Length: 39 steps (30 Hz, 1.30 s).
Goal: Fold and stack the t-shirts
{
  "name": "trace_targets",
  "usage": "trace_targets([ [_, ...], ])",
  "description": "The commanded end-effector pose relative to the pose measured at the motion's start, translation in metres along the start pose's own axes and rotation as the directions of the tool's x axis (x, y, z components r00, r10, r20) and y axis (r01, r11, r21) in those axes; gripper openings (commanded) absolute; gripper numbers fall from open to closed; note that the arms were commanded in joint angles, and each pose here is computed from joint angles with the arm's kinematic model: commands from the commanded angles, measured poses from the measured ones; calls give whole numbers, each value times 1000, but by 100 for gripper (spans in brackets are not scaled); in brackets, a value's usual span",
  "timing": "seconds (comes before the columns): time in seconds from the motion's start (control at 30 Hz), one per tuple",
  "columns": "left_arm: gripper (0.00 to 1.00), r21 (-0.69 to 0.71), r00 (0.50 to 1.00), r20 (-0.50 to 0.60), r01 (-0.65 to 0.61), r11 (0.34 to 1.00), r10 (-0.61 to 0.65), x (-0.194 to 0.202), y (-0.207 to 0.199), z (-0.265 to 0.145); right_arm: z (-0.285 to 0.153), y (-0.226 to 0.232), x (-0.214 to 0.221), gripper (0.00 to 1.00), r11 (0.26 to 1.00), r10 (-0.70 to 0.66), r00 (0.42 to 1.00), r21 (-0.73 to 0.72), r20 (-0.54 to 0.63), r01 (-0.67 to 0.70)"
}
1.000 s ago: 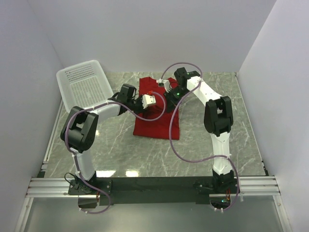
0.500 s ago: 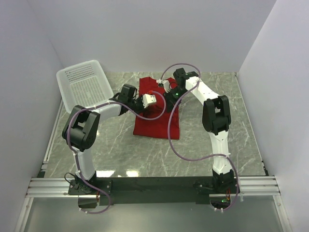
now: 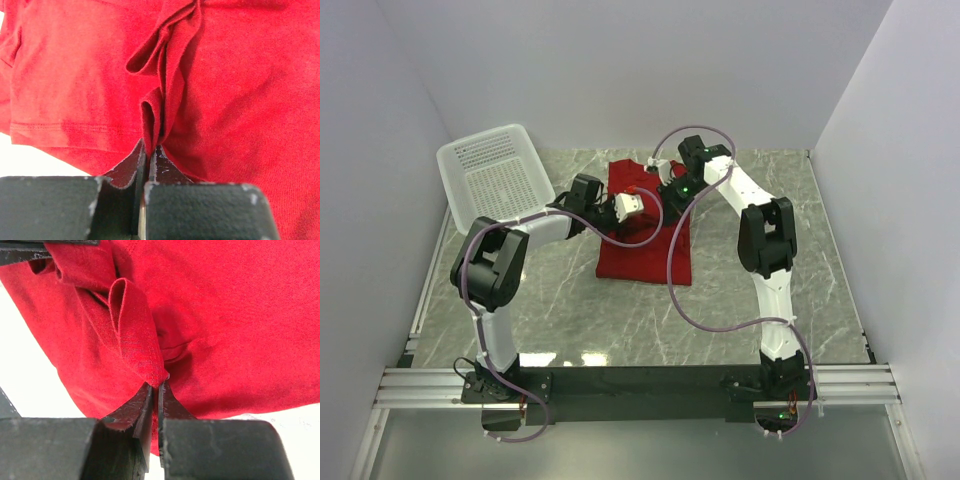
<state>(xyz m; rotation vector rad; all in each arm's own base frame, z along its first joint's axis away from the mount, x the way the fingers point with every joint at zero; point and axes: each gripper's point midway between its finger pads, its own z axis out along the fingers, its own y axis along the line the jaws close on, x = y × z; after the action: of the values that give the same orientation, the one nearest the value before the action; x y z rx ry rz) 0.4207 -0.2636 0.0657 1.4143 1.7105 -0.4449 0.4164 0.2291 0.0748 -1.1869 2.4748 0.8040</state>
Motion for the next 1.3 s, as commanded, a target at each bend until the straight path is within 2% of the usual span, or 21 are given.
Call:
trace_targets([
  [0.0, 0, -67, 998, 52, -22, 998, 25, -21, 25, 1, -6, -9, -16, 1, 999, -12, 999, 35, 44, 10],
  [0.1, 2, -103, 999, 51, -4, 995, 9, -22, 32, 2, -7, -19, -21, 17, 996, 21, 998, 90, 59, -27],
  [0.13, 6, -157, 999, 52, 21, 987, -13, -23, 43, 1, -11, -23, -25, 32, 993, 30, 997, 116, 77, -39],
  [0.17, 19, -189, 998, 52, 39, 981, -30, -24, 50, -1, -20, -32, -35, 38, 984, 20, 994, 174, 106, -38],
  [0.23, 27, -262, 995, 60, 89, 961, -76, -29, 64, -5, -36, -41, -51, 55, 964, 57, 983, 247, 172, -99],
  [0.27, 39, -315, 996, 50, 91, 945, -79, -32, 75, -12, -51, -50, -62, 63, 938, 67, 973, 319, 220, -137],
  [0.3, 46, -341, 995, 54, 98, 935, -84, -36, 81, -16, -60, -54, -67, 67, 926, 63, 969, 349, 241, -147],
  [0.5, 52, -507, 987, 90, 159, 847, -131, -64, 115, -55, -105, -58, -72, 66, 889, 42, 943, 418, 331, -186],
  [0.6, 56, -534, 971, 115, 240, 811, -212, -69, 116, -70, -99, -32, -50, 65, 948, -4, 956, 304, 292, -89],
  [0.63, 56, -539, 962, 129, 270, 798, -239, -70, 116, -74, -98, -8, -46, 63, 979, -22, 956, 198, 293, -38],
  [0.67, 57, -539, 955, 149, 297, 788, -258, -75, 117, -80, -97, -1, -41, 61, 986, -54, 956, 165, 287, 6],
  [0.8, 57, -400, 903, 113, 423, 813, -415, -70, 81, -75, -82, 50, -9, 55, 991, -112, 960, -41, 258, 126],
  [0.83, 60, -322, 902, 104, 429, 844, -419, -74, 65, -72, -86, 63, -1, 56, 986, -137, 959, -58, 248, 156],
  [0.9, 63, -271, 898, 92, 439, 857, -431, -71, 41, -81, -75, 79, 26, 58, 960, -241, 948, -92, 207, 264],
  [0.97, 68, -205, 902, 99, 431, 879, -420, -68, 7, -94, -81, 83, 36, 61, 916, -391, 897, -6, 208, 401],
  [1.0, 69, -174, 930, 91, 367, 914, -356, -66, -6, -99, -67, 89, 61, 66, 911, -402, 899, -24, 176, 412],
  [1.03, 72, -148, 947, 101, 317, 937, -304, -67, -20, -103, -76, 89, 55, 70, 879, -475, 857, 56, 198, 474],
  [1.1, 74, -86, 976, 85, 207, 975, -199, -49, -59, -115, -72, 82, 68, 75, 854, -520, 841, 114, 147, 508],
  [1.13, 74, -68, 995, 77, 67, 995, -62, -44, -67, -118, -67, 82, 76, 75, 850, -525, 841, 121, 133, 512],
  [1.2, 79, -39, 992, 74, -97, 995, 100, -25, -89, -125, -62, 78, 83, 76, 859, -509, 855, 121, 101, 498],
  [1.27, 82, -10, 988, 68, -140, 990, 141, -11, -102, -123, -55, 75, 89, 77, 868, -494, 866, 106, 77, 486],
])
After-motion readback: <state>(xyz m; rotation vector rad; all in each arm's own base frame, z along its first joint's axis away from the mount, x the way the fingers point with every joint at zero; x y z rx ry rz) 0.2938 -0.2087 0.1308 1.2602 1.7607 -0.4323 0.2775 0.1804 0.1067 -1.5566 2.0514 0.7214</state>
